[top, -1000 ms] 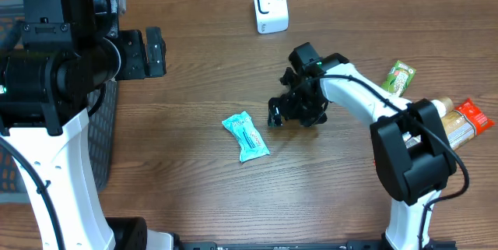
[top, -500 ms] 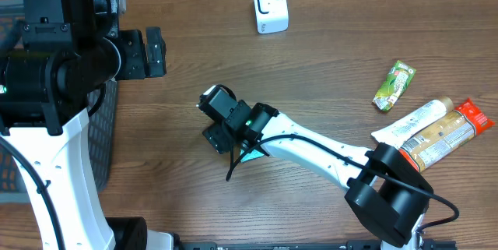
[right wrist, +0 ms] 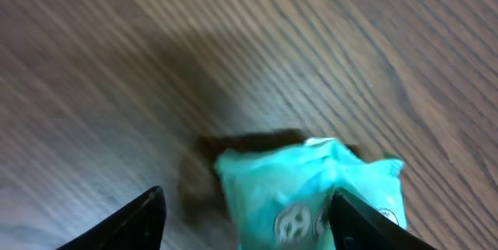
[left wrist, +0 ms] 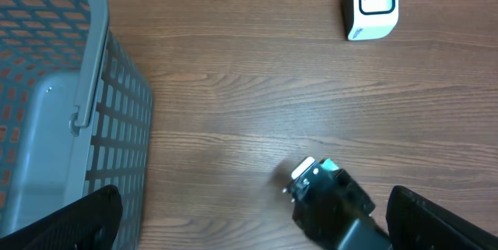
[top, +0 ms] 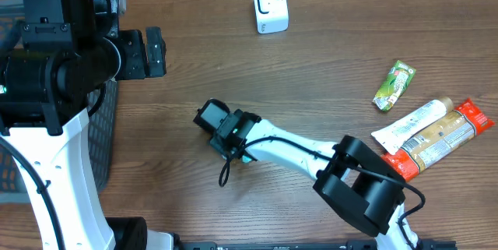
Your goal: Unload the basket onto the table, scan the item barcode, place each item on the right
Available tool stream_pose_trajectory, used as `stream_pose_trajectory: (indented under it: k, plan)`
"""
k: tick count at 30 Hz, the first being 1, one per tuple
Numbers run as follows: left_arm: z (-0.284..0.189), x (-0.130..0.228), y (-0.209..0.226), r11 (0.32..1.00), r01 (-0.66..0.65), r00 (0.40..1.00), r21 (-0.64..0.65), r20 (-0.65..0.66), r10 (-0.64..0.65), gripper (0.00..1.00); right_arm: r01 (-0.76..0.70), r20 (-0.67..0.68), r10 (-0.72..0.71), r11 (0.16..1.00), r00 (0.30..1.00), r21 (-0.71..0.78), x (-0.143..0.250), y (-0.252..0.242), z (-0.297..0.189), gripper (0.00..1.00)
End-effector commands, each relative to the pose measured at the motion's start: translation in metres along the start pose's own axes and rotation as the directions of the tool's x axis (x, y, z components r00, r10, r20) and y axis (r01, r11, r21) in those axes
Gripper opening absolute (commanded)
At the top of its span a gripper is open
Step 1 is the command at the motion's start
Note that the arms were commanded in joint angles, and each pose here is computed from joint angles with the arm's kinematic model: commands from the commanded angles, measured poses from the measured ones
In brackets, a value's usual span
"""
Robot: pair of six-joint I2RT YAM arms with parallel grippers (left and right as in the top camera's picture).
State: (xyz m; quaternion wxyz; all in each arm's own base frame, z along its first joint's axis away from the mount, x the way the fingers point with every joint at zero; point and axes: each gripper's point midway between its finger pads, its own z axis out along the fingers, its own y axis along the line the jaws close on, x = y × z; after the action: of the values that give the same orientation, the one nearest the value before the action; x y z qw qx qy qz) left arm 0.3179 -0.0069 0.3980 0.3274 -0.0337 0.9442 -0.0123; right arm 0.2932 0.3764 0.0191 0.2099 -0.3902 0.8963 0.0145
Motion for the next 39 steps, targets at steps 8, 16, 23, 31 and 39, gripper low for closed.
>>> stream_pose_trajectory:
  k: [8, 16, 23, 31, 39]
  plan:
    - [-0.001, -0.001, -0.001, 1.0, -0.019, 1.0, 0.009, 0.007, 0.019, 1.0, 0.095, -0.099, -0.085, 0.99, 0.991, 0.106, 0.026, -0.009, 0.039, 0.47]
    - [-0.001, -0.001, -0.001, 1.0, -0.019, 1.0, 0.009, 0.006, 0.019, 1.0, 0.142, -0.159, -0.122, 0.982, 0.98, 0.121, 0.04, -0.008, 0.036, 0.04]
    - [-0.001, -0.001, -0.001, 1.0, -0.019, 1.0, 0.009, 0.007, 0.019, 1.0, 0.066, -0.103, -0.066, 0.998, 0.993, 0.0, 0.019, 0.003, -0.012, 0.04]
    - [-0.001, -0.001, -0.001, 1.0, -0.019, 1.0, 0.009, 0.006, 0.019, 0.99, -0.088, 0.039, 0.153, 0.742, 0.988, -0.664, -0.036, 0.01, -0.116, 0.04]
    - [-0.001, -0.001, -0.001, 1.0, -0.019, 1.0, 0.009, 0.006, 0.019, 1.0, -0.193, -0.063, 0.317, 0.397, 0.946, -0.897, -0.029, -0.025, -0.081, 0.04]
